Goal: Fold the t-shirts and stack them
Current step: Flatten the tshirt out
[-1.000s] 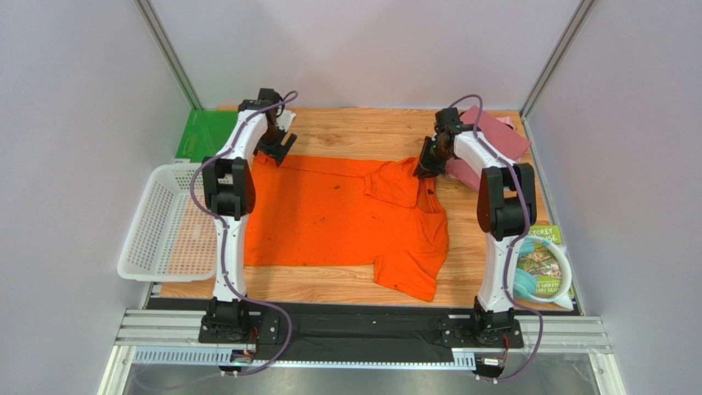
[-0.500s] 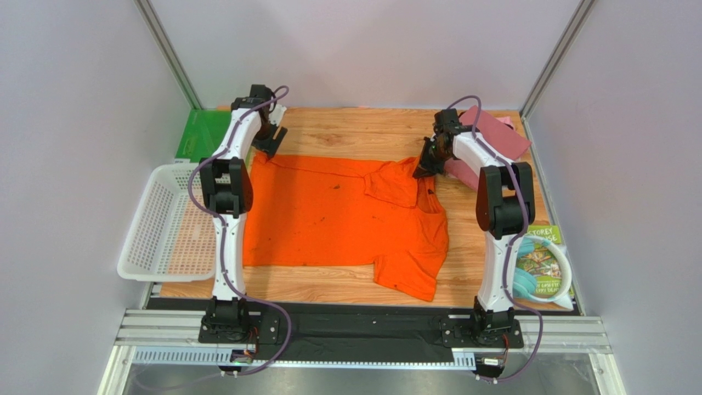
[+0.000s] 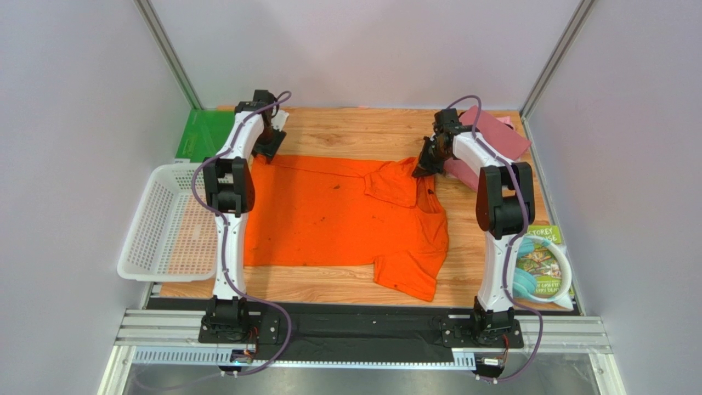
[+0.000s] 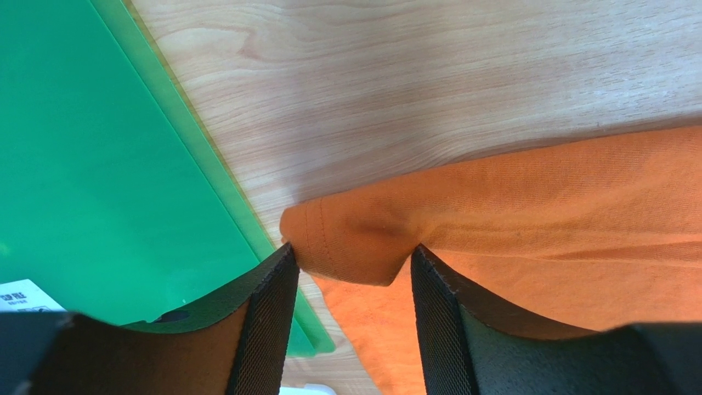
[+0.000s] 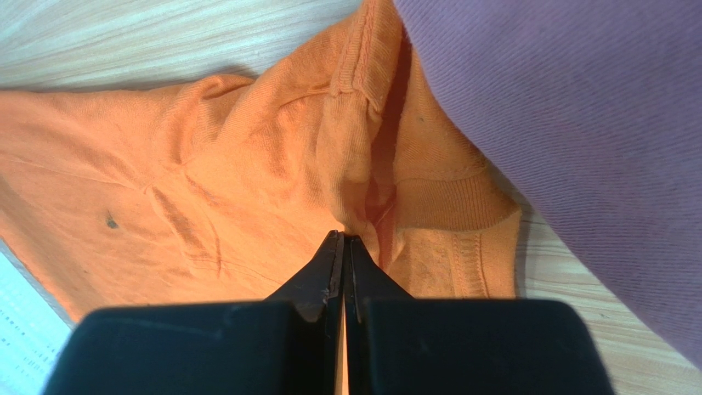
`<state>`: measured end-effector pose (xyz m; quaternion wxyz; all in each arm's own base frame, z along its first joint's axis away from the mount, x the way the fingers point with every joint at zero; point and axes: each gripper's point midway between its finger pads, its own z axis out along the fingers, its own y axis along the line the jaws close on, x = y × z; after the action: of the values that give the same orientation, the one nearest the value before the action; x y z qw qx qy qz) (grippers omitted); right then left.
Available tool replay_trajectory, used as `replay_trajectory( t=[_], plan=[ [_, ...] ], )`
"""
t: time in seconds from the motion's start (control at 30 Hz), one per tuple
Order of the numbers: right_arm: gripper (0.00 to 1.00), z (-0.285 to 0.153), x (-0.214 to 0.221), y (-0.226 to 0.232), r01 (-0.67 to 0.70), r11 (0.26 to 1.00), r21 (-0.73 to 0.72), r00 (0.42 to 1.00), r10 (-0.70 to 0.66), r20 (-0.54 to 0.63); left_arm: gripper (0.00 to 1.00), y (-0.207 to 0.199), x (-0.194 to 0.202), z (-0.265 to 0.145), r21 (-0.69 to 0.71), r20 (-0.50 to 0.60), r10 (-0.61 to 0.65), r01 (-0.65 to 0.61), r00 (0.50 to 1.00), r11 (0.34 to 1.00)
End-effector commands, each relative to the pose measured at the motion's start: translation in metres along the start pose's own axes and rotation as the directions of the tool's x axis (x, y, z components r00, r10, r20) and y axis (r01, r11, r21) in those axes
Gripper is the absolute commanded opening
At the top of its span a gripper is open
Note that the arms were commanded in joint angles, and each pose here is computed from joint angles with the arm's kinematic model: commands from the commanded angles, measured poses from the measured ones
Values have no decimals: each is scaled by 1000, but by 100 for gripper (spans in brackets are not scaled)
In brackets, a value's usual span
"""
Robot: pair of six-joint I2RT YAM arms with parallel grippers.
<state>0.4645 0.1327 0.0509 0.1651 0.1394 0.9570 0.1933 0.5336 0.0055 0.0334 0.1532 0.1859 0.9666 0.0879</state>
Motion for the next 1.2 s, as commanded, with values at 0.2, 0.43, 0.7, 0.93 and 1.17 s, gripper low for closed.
replay_trajectory(
  t=[0.2,0.43,0.7,0.93,1.17],
  plan=[
    [0,-6,-14,12,19,999,-41,999,-17,44,39,4,-7,-15,-7,34,-11,11,999,1000],
    [0,-11,-16,13,29,999,-39,998,-27,53,20,6,-7,-26,-18,48,-1,2,999,1000],
    [0,-21,-22,16,44,998,-34,996,-42,76,1,14,-8,-42,-53,65,16,-12,998,999],
    [0,-46,-39,24,53,997,-48,991,-47,129,0,25,-16,-65,-96,106,38,-28,994,995],
    [0,-82,-48,32,56,996,-68,981,-42,190,0,29,-19,-87,-118,135,63,-47,989,992]
  ],
)
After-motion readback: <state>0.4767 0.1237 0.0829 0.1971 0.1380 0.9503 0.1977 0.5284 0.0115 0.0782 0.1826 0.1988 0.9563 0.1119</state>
